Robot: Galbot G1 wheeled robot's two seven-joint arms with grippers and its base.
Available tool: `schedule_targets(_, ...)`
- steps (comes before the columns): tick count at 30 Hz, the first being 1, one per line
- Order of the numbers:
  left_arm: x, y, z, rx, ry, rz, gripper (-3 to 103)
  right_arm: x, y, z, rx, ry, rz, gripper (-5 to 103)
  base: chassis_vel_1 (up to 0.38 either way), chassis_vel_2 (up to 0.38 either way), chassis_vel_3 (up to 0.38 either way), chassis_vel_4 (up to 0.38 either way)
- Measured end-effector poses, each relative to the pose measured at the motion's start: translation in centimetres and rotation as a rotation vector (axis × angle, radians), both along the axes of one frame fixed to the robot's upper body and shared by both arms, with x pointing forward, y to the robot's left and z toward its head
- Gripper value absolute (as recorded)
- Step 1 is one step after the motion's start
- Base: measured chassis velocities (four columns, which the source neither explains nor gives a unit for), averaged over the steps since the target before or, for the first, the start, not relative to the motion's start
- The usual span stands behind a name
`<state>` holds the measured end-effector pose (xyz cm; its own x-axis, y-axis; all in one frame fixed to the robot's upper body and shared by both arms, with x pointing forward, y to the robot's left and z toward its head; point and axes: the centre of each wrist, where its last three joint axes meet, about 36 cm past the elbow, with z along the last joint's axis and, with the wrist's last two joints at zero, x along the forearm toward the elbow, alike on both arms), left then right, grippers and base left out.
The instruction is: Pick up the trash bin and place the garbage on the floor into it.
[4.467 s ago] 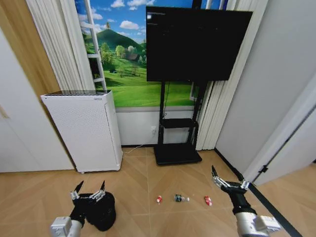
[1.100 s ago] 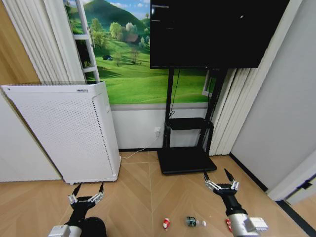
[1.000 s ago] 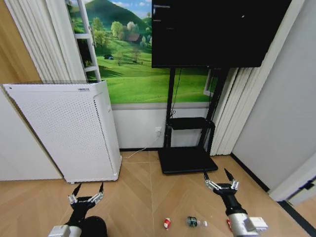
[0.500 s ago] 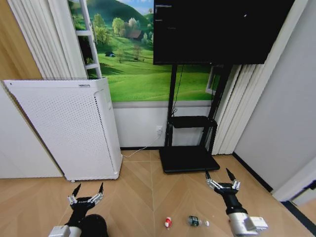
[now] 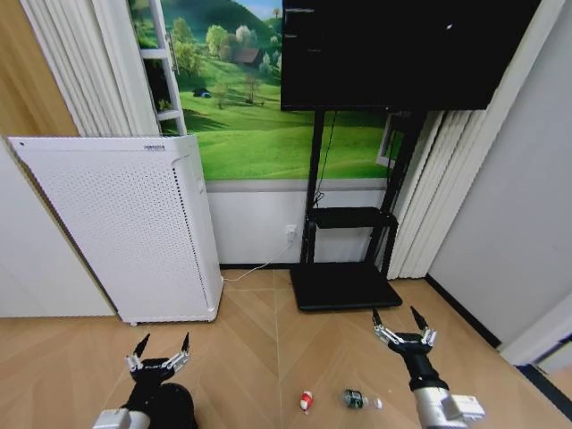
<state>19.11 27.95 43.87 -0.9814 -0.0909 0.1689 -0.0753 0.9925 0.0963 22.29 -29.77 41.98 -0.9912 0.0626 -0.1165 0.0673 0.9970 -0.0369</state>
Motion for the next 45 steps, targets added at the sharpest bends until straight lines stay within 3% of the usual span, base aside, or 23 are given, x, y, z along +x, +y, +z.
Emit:
schedule_targets(39, 0.1, 0.5, -1.0, 0.034, 0.018, 0.016, 100, -0.3, 0.0, -0.5, 0.007, 0.015, -0.024, 100, 0.000, 0.000, 0.000, 0.000)
schedule_targets(42, 0.1, 0.8, -1.1, 0.065, -0.011, 0.017, 100, -0.3, 0.0, -0.5, 0.008, 0.017, -0.030, 100, 0.000, 0.000, 0.000, 0.000)
schedule_targets(44, -0.5, 1.6, -0.9, 0.140, -0.001, 0.024, 100, -0.3, -0.1, -0.6, 0.009, 0.022, -0.039, 100, 0.000, 0.000, 0.000, 0.000)
schedule_targets(45, -0.5, 1.6, -0.9, 0.140, -0.001, 0.024, 100, -0.3, -0.1, -0.6, 0.009, 0.022, -0.039, 100, 0.000, 0.000, 0.000, 0.000)
